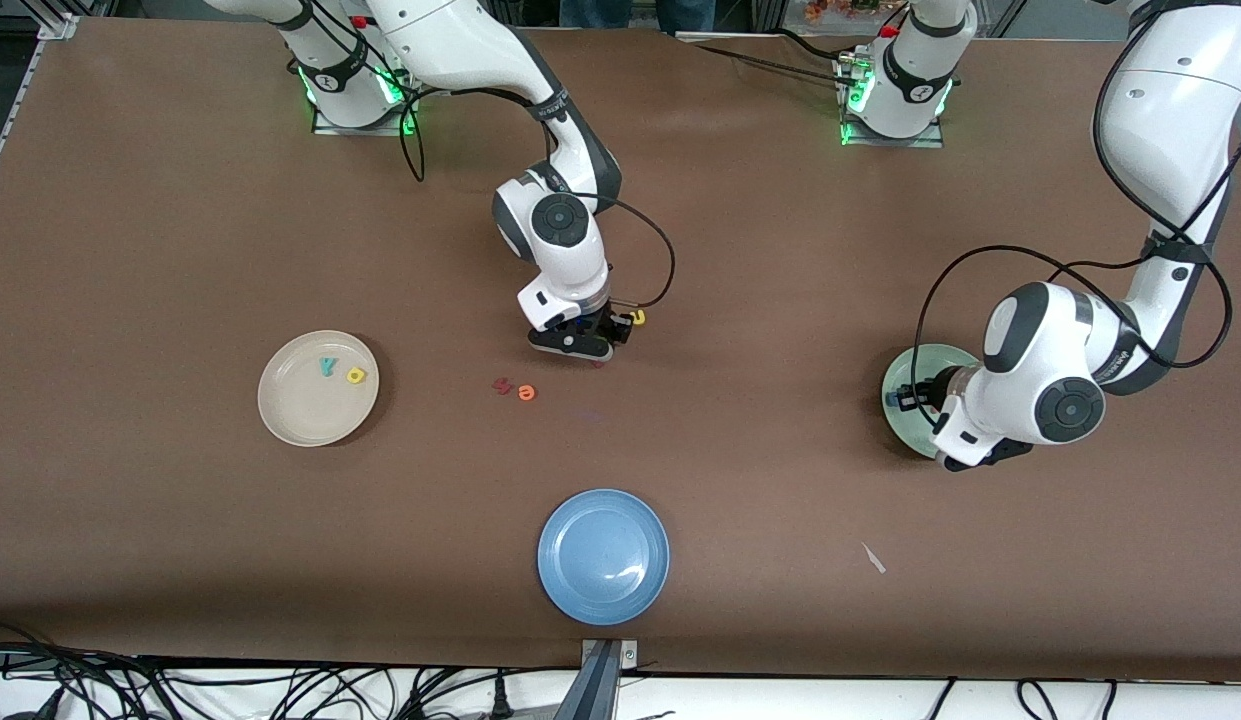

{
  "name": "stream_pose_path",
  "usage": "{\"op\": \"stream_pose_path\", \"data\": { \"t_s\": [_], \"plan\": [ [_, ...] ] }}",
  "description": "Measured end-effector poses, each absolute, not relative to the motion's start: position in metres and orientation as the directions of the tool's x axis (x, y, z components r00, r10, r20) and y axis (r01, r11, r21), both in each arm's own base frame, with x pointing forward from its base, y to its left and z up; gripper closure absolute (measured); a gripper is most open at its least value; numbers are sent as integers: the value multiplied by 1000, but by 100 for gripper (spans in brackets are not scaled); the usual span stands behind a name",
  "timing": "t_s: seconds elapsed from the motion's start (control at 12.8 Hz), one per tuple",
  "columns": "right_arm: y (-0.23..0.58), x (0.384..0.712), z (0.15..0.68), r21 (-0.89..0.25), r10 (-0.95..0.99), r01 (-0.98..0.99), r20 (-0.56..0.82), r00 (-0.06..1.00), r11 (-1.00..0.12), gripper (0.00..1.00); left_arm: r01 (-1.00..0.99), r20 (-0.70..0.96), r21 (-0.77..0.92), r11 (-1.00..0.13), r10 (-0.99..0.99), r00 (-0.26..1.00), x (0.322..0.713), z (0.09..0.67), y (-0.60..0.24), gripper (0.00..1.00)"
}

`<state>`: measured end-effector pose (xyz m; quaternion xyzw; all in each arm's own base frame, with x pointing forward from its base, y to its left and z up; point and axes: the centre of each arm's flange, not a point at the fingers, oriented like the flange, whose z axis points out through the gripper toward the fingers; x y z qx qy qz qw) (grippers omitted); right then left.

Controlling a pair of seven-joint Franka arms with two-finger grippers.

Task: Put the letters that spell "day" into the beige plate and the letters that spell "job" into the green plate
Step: 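Place the blue o on the green plate with the left gripper, then lift the green a with the right gripper while the left gripper retracts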

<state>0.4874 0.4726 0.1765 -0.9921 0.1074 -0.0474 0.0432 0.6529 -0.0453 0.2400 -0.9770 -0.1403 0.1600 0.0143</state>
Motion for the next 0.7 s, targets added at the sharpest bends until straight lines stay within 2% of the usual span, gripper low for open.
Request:
{"op": "stream_pose_path", "data": {
  "t_s": [0.08,0.16,0.23,0.31,0.39,0.7],
  "plan": [
    [472,488,177,-96,-217,-208,87,972,-973,51,270,-279,-62,-961,276,920,661,255,-40,41],
    [472,488,177,-96,-216,-208,87,972,-973,51,260,-244,-50,-964,264,933,669,277,-35,30],
    [472,488,178,-97,-217,-208,89,972,-973,60,246,-213,-47,-968,250,945,675,305,-31,19],
    [474,488,180,-101,-215,-206,91,972,-973,64,223,-187,-54,-973,229,955,676,340,-29,5],
    [474,488,178,-99,-214,-205,91,972,-974,64,198,-165,-66,-978,206,964,674,377,-29,0],
    [475,488,178,-99,-213,-204,93,973,-974,64,148,-105,-71,-986,155,982,666,492,-23,0]
  ]
}}
